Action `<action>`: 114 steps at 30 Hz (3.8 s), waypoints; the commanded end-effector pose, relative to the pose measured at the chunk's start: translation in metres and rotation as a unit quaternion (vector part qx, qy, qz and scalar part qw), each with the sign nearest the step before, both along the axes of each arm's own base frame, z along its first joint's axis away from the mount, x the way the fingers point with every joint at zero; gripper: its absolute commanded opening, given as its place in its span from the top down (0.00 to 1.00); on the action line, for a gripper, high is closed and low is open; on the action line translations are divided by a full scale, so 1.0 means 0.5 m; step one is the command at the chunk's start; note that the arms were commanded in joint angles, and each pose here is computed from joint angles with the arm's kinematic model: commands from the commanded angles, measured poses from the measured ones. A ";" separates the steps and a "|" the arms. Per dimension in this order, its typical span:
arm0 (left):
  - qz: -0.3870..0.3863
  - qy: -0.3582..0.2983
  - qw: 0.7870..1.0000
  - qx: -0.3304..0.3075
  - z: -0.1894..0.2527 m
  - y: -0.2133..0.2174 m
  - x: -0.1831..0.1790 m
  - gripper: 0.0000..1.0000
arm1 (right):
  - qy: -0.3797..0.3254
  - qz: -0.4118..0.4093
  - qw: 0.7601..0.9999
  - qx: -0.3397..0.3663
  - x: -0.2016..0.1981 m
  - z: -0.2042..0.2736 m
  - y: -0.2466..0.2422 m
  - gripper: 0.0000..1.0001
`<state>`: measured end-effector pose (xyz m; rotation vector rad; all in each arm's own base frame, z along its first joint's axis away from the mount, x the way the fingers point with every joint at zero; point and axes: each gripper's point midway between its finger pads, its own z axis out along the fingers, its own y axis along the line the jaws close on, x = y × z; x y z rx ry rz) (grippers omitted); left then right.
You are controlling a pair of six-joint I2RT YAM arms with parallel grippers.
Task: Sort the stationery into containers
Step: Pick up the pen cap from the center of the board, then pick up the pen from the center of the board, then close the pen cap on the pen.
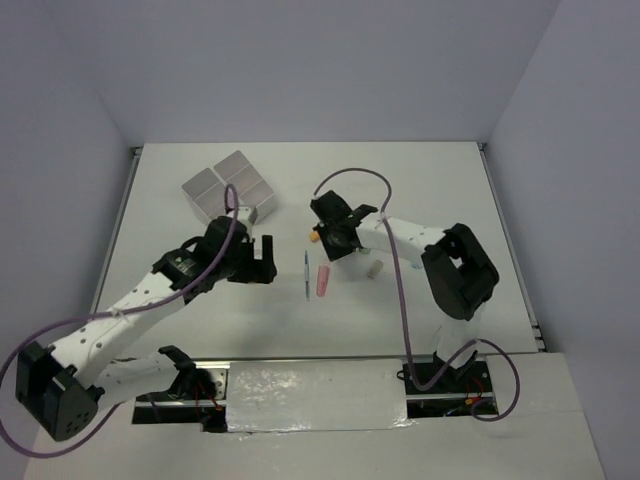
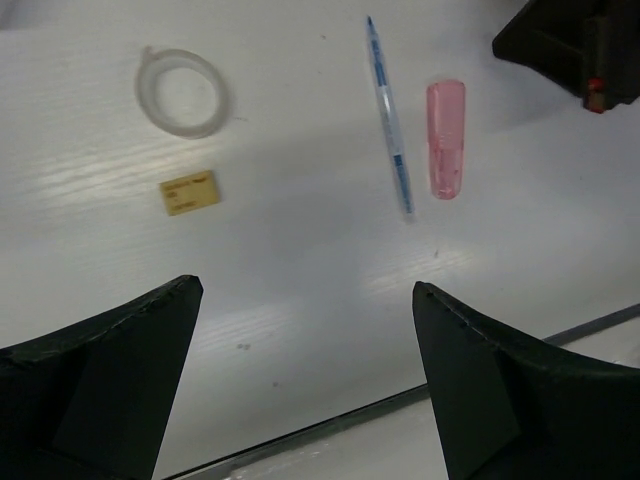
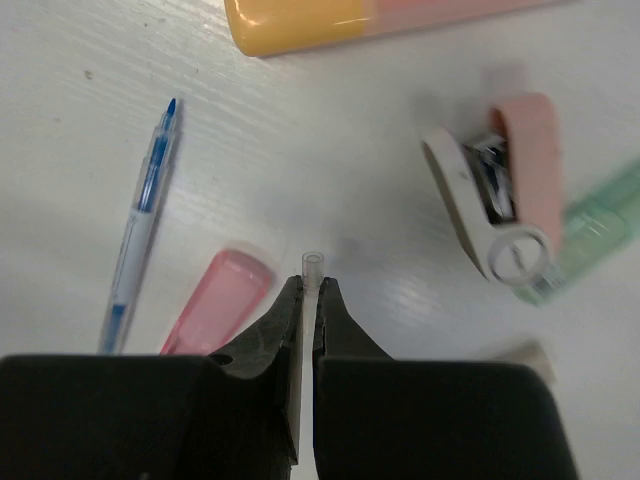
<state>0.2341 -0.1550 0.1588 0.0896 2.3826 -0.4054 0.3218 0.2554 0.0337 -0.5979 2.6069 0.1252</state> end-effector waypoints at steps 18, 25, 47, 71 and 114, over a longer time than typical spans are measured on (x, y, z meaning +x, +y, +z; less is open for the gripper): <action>0.061 0.077 0.992 0.084 -0.175 -0.238 0.120 0.29 | -0.192 -0.127 0.957 0.176 -0.131 0.381 -0.165 1.00; 0.078 0.096 0.985 0.121 -0.228 -0.226 0.112 0.30 | -0.193 -0.102 0.954 0.207 -0.147 0.386 -0.152 1.00; 0.069 0.129 0.978 0.152 -0.310 -0.220 0.096 0.76 | -0.189 -0.070 0.948 0.248 -0.164 0.399 -0.125 1.00; -0.142 -0.152 0.934 -0.290 0.100 -0.283 -0.044 1.00 | -0.287 -0.018 0.807 0.516 -0.198 0.635 -0.049 1.00; -0.303 -0.282 0.777 -0.475 0.277 -0.301 -0.207 1.00 | -0.293 0.061 0.728 0.617 -0.299 0.657 0.013 1.00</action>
